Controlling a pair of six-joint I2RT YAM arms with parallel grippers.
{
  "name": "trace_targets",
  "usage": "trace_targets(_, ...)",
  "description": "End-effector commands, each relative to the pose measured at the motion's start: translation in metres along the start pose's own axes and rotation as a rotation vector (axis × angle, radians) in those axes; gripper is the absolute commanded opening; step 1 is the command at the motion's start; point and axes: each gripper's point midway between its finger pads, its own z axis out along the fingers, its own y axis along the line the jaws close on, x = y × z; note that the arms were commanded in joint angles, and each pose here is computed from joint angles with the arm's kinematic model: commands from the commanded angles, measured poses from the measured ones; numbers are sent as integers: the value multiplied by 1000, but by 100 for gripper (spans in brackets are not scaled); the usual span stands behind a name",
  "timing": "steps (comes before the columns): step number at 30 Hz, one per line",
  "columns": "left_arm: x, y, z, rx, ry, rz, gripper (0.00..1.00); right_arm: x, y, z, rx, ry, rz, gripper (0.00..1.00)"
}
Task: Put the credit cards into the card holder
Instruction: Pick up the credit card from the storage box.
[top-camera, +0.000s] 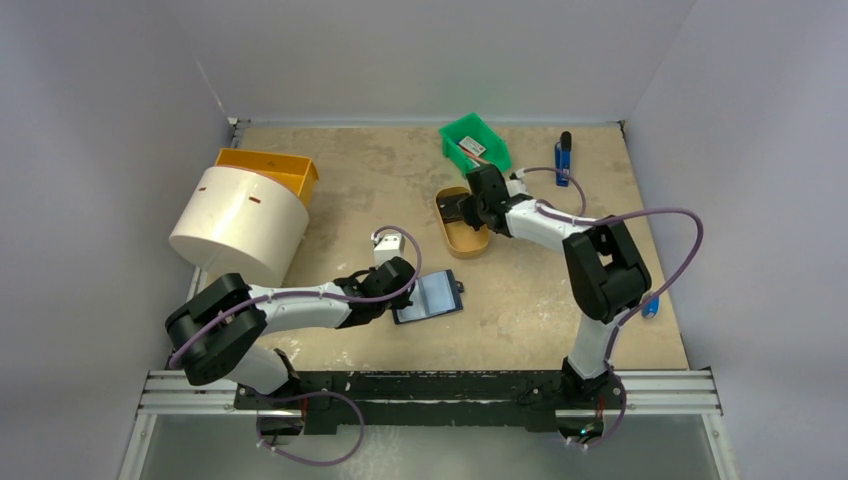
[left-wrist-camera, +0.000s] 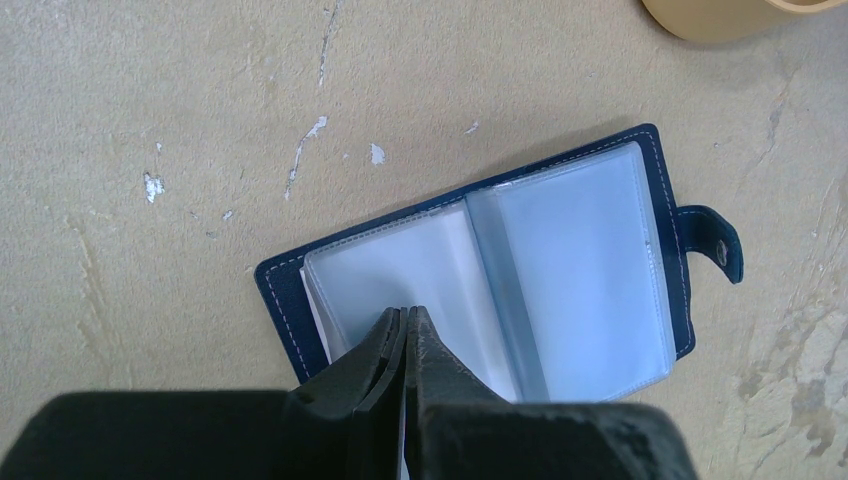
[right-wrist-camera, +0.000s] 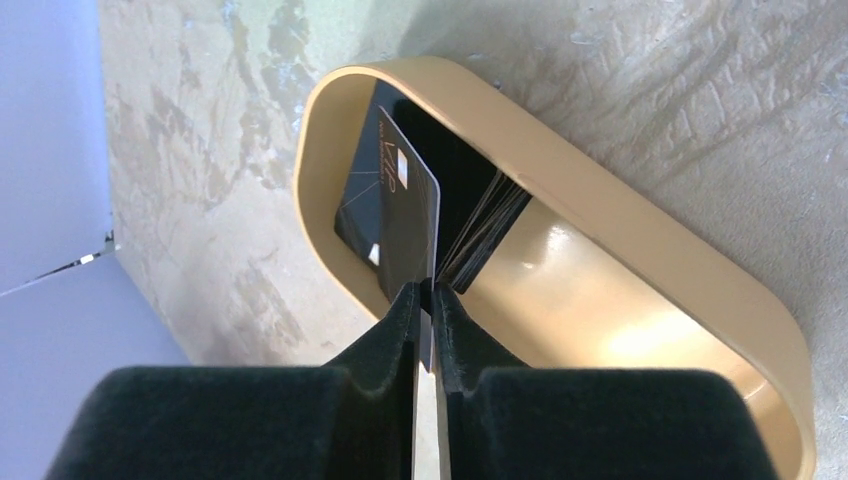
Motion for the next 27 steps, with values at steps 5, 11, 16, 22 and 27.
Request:
trace_targets(5, -15, -12, 1, 20, -36, 2, 0, -19, 31, -20, -80, -54, -7, 0)
trace_targets(11, -17, -12, 1, 18, -41, -1, 0, -27, 48, -37, -132, -73, -24, 0)
trace_targets(16, -20, -13, 0, 18, -53, -4, 0, -39, 75, -81, -245, -86, -177, 0)
trace_targets(22, -20, -6, -5, -3, -53, 4, 0, -43, 93, -172, -455, -64, -633, 0)
trace_targets(27, -21, -5, -6, 1, -63, -2, 0, -3, 47, -222, -614, 142, -1003, 0)
